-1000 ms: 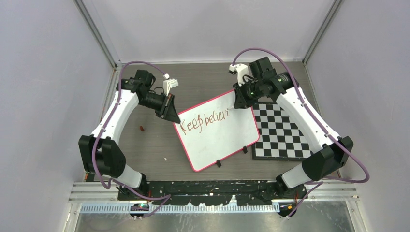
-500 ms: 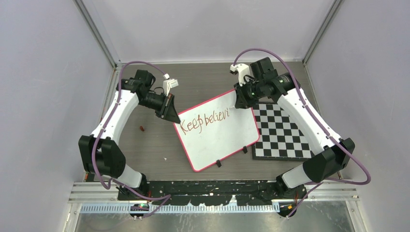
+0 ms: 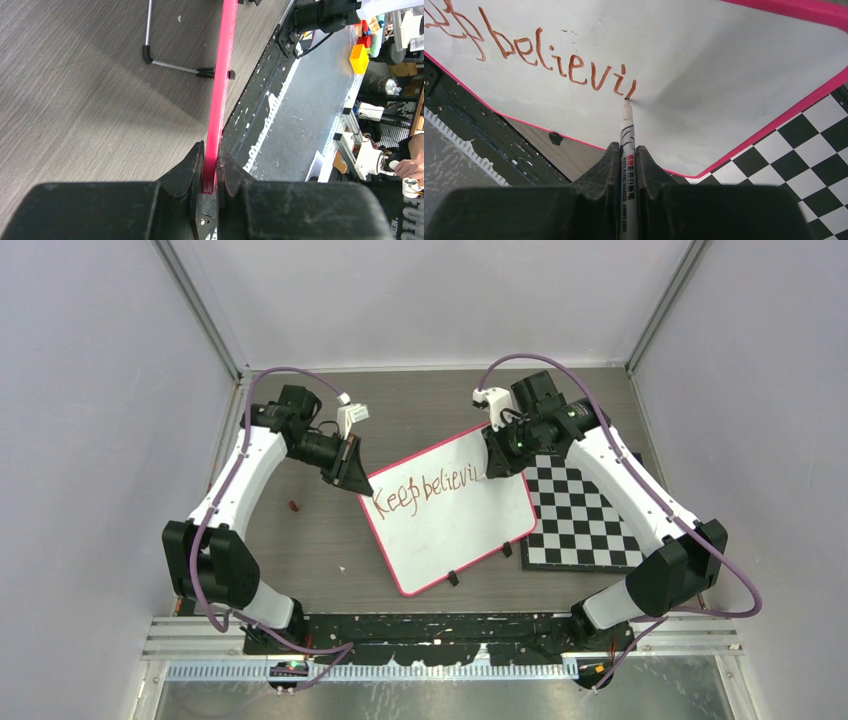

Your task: Write a sentence on the whiteboard

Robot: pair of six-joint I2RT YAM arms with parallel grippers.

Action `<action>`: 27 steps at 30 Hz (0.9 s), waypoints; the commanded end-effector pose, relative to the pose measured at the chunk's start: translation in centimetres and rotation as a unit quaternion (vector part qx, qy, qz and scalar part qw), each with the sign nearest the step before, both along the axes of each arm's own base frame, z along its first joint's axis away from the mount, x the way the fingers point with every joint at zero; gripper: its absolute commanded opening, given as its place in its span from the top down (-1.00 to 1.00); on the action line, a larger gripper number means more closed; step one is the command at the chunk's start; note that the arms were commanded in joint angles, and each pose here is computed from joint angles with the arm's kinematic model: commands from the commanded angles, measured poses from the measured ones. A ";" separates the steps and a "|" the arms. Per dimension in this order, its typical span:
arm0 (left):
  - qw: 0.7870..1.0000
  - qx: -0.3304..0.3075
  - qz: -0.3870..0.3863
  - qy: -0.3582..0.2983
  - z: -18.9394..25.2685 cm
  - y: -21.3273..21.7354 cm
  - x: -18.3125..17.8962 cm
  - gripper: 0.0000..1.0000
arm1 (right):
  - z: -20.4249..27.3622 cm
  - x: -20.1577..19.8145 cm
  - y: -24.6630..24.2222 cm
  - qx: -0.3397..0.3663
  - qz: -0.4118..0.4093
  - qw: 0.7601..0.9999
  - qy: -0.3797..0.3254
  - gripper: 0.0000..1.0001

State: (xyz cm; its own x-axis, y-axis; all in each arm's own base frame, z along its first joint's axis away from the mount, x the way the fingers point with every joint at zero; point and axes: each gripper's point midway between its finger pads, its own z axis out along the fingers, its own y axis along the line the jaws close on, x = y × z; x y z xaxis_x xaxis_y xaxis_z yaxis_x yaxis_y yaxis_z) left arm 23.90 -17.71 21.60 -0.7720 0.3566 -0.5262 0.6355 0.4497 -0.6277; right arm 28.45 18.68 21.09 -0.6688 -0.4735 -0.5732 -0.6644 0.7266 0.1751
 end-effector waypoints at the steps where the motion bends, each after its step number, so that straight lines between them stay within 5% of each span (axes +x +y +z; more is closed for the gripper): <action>1: 1.000 0.015 0.001 -0.018 -0.1 0.3 0.1 1.00 | 1.5 0.9 0.2 0.015 -0.005 0.999 -0.041 0.99; 27: 1.000 0.017 0.000 -0.017 -0.4 0.3 0.0 1.00 | 2.8 3.1 -1.1 0.000 -0.038 0.997 -0.072 0.99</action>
